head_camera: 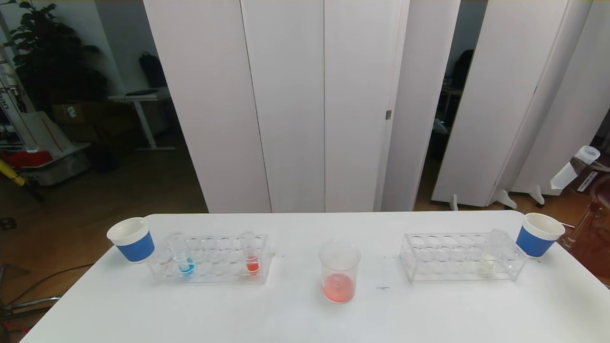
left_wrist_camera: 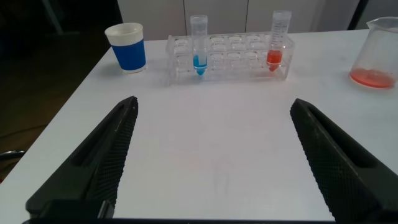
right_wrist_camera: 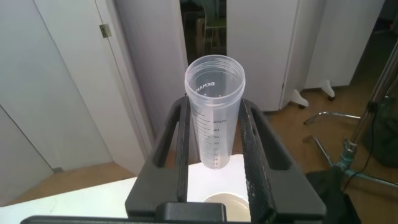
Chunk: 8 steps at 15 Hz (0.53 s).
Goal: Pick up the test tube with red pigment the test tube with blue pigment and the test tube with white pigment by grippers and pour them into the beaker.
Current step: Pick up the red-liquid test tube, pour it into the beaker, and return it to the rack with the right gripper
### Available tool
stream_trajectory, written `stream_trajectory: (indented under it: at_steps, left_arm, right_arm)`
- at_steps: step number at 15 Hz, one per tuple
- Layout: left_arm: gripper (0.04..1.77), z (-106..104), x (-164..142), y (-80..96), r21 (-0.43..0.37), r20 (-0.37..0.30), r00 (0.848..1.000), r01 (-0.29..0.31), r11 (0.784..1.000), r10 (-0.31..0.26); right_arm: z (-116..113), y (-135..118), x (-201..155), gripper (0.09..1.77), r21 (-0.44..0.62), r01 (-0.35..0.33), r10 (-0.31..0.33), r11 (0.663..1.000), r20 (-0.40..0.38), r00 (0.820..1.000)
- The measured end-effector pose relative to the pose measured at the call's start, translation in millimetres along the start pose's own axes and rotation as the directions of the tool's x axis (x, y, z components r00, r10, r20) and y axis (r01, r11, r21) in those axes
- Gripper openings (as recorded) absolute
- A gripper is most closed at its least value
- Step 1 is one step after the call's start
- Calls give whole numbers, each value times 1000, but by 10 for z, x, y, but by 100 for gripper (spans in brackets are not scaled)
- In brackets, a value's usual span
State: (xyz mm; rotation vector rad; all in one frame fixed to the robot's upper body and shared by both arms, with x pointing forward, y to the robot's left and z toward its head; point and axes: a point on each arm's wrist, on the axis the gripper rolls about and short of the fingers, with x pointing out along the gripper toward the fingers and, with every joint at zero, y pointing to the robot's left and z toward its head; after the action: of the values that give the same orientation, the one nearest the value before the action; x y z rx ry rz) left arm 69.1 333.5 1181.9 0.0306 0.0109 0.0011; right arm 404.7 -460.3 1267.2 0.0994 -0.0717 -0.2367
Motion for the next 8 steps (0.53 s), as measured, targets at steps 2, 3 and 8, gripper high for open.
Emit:
stream_trajectory:
  at_steps: [2, 3, 8]
  left_arm:
    - [175, 0, 0, 0, 0, 0, 1000, 0, 1000, 0]
    - [175, 0, 0, 0, 0, 0, 1000, 0, 1000, 0]
    - [175, 0, 0, 0, 0, 0, 1000, 0, 1000, 0]
  right_arm:
    - [-120, -28, 34, 59, 3, 4, -4, 1000, -19, 1000]
    - [-192, -39, 25, 59, 6, 8, -7, 1000, -41, 999]
    - [-520, -58, -111, 59, 19, 18, -15, 1000, -144, 989]
